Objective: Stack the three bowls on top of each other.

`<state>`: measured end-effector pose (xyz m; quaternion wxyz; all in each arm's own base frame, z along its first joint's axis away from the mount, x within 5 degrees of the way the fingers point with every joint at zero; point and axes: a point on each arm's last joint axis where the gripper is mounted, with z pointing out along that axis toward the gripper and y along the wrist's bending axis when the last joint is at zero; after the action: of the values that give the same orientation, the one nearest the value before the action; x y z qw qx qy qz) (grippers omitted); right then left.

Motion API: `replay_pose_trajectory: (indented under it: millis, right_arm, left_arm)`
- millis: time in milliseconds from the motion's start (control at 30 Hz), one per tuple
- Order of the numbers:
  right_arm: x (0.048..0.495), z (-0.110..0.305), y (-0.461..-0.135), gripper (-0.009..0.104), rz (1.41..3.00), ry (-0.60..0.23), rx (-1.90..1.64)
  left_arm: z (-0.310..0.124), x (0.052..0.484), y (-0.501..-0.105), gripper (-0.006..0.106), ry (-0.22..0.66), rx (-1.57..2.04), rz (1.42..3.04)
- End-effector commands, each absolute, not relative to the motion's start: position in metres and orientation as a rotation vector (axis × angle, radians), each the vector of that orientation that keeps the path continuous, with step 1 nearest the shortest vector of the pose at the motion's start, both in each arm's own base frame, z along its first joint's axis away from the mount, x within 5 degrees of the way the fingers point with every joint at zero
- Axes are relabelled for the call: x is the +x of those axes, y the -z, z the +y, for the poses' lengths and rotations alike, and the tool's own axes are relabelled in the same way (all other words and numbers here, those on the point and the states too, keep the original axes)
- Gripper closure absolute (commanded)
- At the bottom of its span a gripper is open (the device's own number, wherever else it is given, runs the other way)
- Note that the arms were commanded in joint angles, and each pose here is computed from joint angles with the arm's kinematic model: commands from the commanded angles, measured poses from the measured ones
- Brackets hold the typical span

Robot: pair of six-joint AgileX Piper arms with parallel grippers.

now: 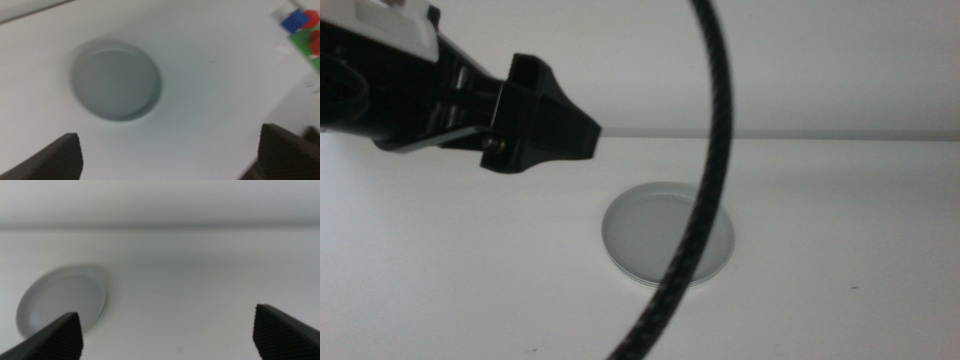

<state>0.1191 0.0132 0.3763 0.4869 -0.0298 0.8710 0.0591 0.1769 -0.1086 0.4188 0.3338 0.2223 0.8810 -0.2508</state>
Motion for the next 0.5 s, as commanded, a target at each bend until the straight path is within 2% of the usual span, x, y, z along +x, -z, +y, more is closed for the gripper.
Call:
replay_pose_trajectory:
  millis: [0,67,200,300,467]
  right_arm:
    - [0.118,0.011,-0.377,0.002,2.040,-0.102,-0.082]
    - [0.118,0.011,-0.377,0.002,2.043,-0.103,-0.082]
    - [0.118,0.011,-0.377,0.002,2.050,-0.111,-0.081]
    - [0.118,0.011,-0.377,0.002,2.050,-0.111,-0.081]
    - [0.118,0.011,-0.377,0.002,2.050,-0.111,-0.081]
  left_arm:
    - [-0.101,0.179,-0.419,0.007,0.539,0.572,2.270]
    - [-0.093,0.183,-0.421,0.007,0.465,0.532,2.220]
    - [-0.078,0.190,-0.423,0.007,0.423,0.375,2.035]
    - [-0.062,0.186,-0.415,0.007,0.358,0.272,1.911]
    - [-0.037,0.172,-0.377,0.007,0.170,0.215,1.833]
